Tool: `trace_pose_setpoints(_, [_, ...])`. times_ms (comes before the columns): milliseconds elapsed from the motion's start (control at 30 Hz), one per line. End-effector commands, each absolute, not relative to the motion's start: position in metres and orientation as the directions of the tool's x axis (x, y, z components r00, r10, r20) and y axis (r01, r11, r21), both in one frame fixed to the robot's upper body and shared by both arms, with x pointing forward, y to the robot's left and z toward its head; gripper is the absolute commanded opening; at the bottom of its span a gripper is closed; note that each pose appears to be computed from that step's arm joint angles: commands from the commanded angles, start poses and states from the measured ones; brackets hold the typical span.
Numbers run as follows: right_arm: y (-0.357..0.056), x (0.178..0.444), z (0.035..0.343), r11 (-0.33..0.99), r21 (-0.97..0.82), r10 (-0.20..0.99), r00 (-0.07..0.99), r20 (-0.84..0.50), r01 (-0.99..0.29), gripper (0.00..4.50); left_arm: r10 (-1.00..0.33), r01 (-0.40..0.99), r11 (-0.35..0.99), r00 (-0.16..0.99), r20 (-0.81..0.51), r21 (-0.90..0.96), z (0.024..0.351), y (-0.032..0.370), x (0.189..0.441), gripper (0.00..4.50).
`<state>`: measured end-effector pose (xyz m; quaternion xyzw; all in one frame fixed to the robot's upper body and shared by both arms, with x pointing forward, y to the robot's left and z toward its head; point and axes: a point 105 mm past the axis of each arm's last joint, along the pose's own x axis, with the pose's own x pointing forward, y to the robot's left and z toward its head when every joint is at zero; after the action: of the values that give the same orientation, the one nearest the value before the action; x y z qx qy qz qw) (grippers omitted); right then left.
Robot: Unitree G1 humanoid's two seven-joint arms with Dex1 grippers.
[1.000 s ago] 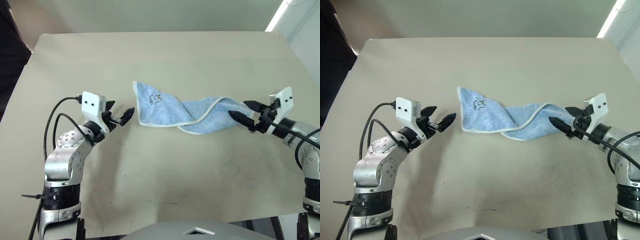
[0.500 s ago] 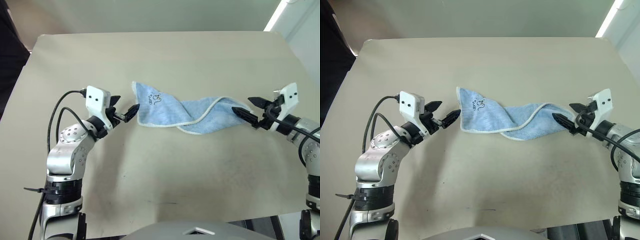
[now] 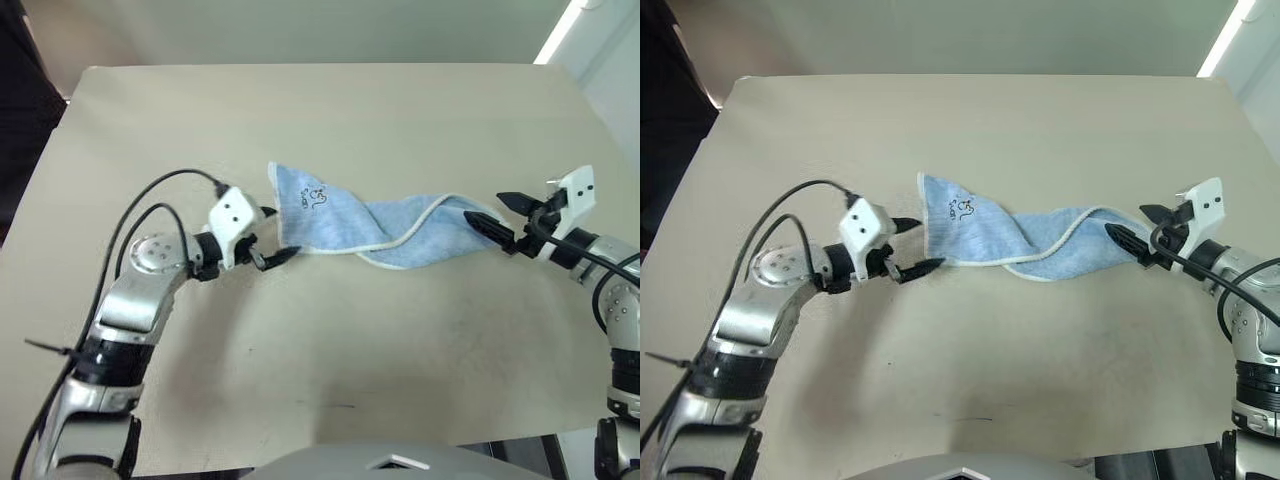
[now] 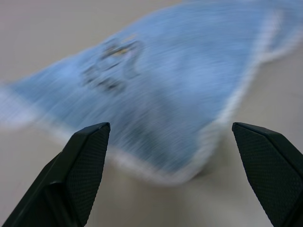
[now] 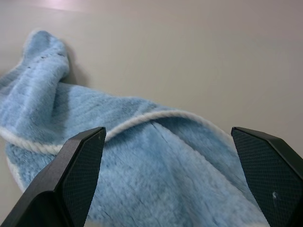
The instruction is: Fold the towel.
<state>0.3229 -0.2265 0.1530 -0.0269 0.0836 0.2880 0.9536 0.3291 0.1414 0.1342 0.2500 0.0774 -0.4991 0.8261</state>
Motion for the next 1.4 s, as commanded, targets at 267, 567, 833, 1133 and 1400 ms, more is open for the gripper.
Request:
trace_pose_setpoints(267, [-0.226, 0.313, 0.169, 0.858, -0.046, 0.506, 0.857, -0.103, -0.512, 4.50, -0.724, 0.931, -0.043, 0.222, -0.653, 0.364, 0.125, 0.142, 0.349, 4.44])
trace_pose_setpoints(567, [-0.231, 0.305, 0.171, 0.874, -0.054, 0.477, 0.873, -0.099, -0.484, 4.50, -0.697, 0.904, -0.115, 0.221, -0.682, 0.411, 0.120, 0.132, 0.370, 4.44])
trace_pose_setpoints(833, [-0.237, 0.304, 0.175, 0.882, -0.075, 0.458, 0.883, -0.099, -0.465, 4.50, -0.711, 0.923, -0.136, 0.162, -0.684, 0.361, 0.120, 0.135, 0.363, 1.84])
trace_pose_setpoints(1133, [-0.244, 0.316, 0.183, 0.869, -0.137, 0.461, 0.879, -0.122, -0.475, 4.50, -0.744, 0.946, -0.099, 0.135, -0.655, 0.307, 0.122, 0.141, 0.350, 0.04])
trace_pose_setpoints(1400, [-0.252, 0.345, 0.174, 0.824, -0.177, 0.492, 0.834, -0.248, -0.539, 4.50, -0.816, 0.969, 0.017, 0.156, -0.557, 0.247, 0.151, 0.151, 0.347, 0.04])
